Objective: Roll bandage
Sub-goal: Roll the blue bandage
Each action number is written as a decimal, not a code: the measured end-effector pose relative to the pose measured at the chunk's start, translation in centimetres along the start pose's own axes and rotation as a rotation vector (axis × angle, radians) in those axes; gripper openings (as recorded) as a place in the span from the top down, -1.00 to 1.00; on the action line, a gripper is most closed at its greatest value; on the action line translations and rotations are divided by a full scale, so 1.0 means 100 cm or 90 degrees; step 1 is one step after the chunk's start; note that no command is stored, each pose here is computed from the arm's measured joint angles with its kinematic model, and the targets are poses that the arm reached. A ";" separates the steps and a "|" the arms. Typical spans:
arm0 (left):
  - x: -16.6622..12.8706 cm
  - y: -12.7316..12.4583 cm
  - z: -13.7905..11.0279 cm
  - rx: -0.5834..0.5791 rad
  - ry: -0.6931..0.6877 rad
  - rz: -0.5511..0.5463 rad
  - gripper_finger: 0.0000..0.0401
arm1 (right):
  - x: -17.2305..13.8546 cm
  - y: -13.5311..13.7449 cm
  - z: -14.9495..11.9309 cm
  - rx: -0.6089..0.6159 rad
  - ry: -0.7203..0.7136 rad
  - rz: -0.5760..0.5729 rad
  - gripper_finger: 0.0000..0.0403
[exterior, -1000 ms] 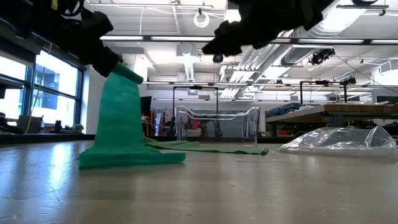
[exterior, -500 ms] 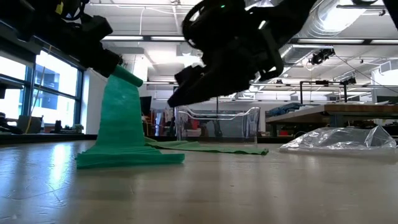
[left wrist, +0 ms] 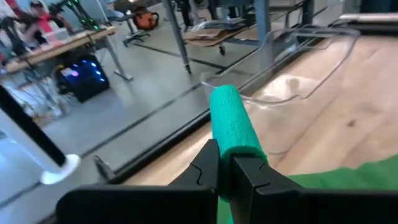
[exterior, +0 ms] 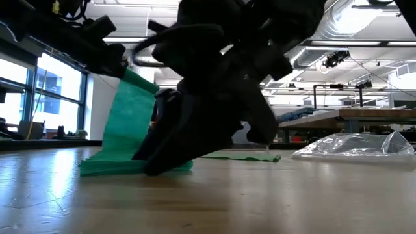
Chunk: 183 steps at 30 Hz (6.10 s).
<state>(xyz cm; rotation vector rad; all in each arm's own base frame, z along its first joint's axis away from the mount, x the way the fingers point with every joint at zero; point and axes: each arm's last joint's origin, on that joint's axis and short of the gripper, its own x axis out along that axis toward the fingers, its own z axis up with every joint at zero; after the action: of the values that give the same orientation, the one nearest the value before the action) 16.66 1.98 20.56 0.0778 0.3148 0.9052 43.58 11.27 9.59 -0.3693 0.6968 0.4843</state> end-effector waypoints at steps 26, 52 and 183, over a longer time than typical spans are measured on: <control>-0.033 -0.060 -0.044 0.001 0.070 -0.146 0.99 | -0.222 0.146 0.108 -0.005 -0.020 -0.165 1.00; -0.043 -0.143 -0.078 -0.008 0.127 -0.423 1.00 | -0.412 0.056 0.154 -0.125 -0.287 -0.780 1.00; -0.093 -0.063 0.020 0.076 -0.157 -0.044 1.00 | -0.008 -0.034 0.003 0.093 0.066 0.119 0.94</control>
<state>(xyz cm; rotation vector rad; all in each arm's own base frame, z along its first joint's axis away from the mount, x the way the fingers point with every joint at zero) 16.72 -9.12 23.43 0.2843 0.1404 0.7985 45.01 8.33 10.88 -0.1937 0.8660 0.5902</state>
